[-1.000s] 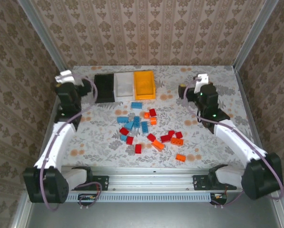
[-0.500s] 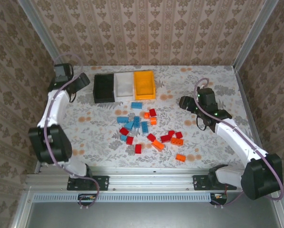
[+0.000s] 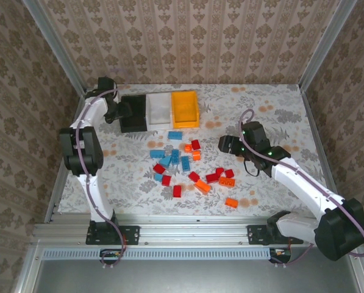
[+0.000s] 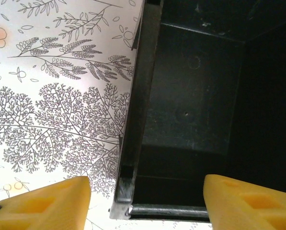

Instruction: Sort the legos into containers by color

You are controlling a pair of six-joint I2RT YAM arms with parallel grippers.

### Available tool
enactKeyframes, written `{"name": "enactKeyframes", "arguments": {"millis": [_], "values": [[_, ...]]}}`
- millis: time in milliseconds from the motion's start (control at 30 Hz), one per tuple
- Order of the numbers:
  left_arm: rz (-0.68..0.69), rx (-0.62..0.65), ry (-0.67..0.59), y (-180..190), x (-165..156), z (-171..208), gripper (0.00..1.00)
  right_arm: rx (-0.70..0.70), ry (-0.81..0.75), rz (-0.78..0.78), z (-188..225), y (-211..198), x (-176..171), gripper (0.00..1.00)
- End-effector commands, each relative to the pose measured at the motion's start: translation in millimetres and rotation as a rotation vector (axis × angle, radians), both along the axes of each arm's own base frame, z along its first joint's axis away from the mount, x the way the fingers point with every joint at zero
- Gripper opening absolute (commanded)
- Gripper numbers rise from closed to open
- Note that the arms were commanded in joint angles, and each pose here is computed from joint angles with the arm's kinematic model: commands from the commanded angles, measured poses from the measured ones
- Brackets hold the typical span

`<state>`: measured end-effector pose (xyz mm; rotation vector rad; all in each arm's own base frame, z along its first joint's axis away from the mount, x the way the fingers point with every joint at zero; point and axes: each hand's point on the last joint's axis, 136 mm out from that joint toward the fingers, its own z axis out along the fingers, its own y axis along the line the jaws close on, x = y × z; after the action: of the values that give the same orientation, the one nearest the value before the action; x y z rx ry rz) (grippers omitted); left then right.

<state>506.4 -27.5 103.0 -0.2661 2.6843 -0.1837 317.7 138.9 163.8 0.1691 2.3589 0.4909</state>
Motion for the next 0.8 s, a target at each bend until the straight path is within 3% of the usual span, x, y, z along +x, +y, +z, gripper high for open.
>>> {"name": "enactKeyframes", "arguments": {"millis": [0, 367, 767], "values": [[0.003, 0.068, 0.031, 7.1, -1.2, -8.8, 0.62, -0.006, 0.033, 0.019, -6.5, 5.1, -14.7, 0.78], [-0.129, 0.177, -0.026, -33.9, 8.3, -9.1, 0.39, -0.06, 0.084, -0.005, -25.3, 0.9, -26.6, 0.75], [-0.272, 0.257, -0.092, -92.7, 14.8, -4.2, 0.26, -0.107, 0.137, -0.089, -42.4, -22.4, -53.1, 0.71]]}}
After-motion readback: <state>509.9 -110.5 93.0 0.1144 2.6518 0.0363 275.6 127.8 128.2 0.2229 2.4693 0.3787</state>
